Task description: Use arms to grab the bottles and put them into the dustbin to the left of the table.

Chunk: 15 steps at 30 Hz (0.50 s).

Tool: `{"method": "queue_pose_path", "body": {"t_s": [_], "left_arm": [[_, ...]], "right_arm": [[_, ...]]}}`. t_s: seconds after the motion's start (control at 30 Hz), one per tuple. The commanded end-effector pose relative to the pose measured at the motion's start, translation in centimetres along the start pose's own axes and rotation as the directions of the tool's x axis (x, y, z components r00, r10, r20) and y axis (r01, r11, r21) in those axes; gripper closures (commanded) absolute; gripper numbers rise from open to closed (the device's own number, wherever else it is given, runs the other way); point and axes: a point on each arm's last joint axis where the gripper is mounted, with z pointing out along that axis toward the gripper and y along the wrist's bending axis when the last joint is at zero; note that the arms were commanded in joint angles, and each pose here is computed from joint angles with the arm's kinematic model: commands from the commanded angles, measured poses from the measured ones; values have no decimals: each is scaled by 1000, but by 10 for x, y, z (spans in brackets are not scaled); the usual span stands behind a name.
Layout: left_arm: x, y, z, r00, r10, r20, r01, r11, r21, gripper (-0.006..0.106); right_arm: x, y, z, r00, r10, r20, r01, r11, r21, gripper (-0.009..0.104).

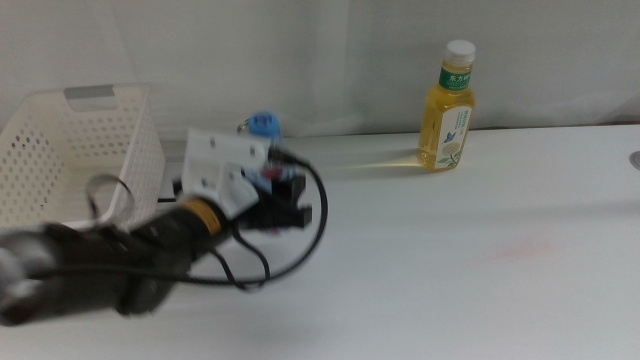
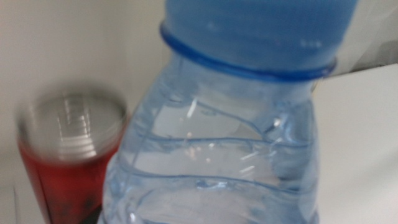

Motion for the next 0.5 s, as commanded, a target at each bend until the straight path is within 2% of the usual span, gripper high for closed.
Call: {"method": "queue_pose_path", "body": {"t_s": [0.0,0.17,0.23,0.37,0.47], "left_arm": [[-36,-5,-13,997,47,57,-47,999,0,103],[-97,8,-49,996,53,78,-47,996,-75,103],[-126,27,-71,996,33,79,-21,988,-151,103],[-152,61,-96,999,-10,42,21,960,-281,103],[-165,95,-114,998,-66,16,68,917,-394,103]], "right_arm": [[2,-1,0,1000,-3,4,3,1000,5,-4],[1,-1,0,1000,-3,7,3,1000,5,-4],[1,-1,0,1000,-3,7,3,1000,5,-4],[1,-1,0,1000,-3,7,3,1000,5,-4],[1,-1,0,1000,-3,7,3,1000,5,-4]]}}
